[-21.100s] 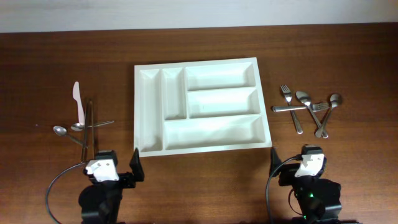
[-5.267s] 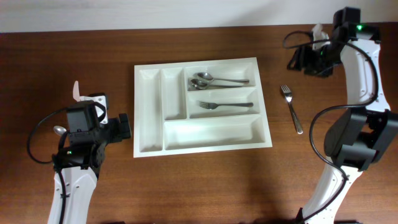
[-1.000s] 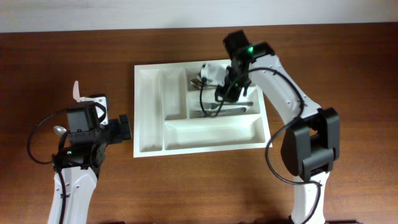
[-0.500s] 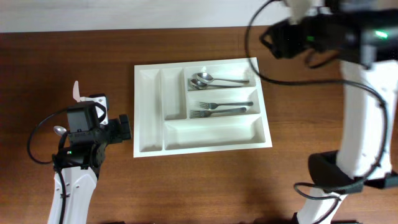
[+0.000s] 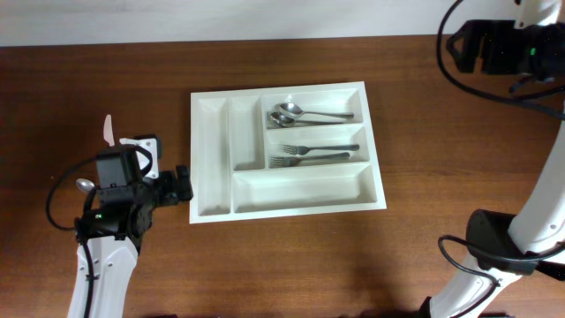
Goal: Pack container
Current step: 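Place the fork in the middle compartment and lift the right gripper away, then lower the left gripper onto the metal tongs and grasp them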
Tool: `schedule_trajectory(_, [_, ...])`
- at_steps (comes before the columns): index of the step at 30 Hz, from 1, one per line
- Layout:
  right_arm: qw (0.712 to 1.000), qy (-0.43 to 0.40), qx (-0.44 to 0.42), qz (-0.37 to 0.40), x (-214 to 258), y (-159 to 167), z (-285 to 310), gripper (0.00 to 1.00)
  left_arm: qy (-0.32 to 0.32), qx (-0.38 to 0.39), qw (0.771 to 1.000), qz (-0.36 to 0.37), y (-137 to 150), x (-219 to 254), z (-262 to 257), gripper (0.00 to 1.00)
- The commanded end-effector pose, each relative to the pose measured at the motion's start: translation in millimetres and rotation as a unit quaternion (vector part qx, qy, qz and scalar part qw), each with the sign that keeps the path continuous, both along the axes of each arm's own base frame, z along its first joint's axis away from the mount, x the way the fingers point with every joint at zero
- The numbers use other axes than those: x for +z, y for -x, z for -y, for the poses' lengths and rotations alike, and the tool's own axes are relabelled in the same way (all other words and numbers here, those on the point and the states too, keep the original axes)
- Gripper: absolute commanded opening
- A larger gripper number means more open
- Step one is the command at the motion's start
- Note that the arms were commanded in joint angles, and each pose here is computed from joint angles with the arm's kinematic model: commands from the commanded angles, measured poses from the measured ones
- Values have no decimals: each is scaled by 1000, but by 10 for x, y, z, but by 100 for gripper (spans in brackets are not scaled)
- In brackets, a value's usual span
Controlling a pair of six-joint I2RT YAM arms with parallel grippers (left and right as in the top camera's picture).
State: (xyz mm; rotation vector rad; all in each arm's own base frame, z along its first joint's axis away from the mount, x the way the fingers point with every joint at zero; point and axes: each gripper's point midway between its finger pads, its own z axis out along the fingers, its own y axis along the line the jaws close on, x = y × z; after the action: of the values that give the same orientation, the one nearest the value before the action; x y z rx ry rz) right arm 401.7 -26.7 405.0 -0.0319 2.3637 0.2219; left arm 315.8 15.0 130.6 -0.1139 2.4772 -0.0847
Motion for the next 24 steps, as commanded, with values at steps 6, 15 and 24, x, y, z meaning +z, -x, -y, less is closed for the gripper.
schedule_trajectory(6, [1000,-4,-13,2,0,-26,68,99,-16,88,994,-64,151,179,-445,100])
schedule_trajectory(15, [1000,-4,-13,1,-2,-24,68,99,-22,102,986,-131,-132,348,-875,100])
schedule_trajectory(24, [1000,-4,-13,1,-2,-24,68,99,-27,94,986,-136,-789,-211,-1107,91])
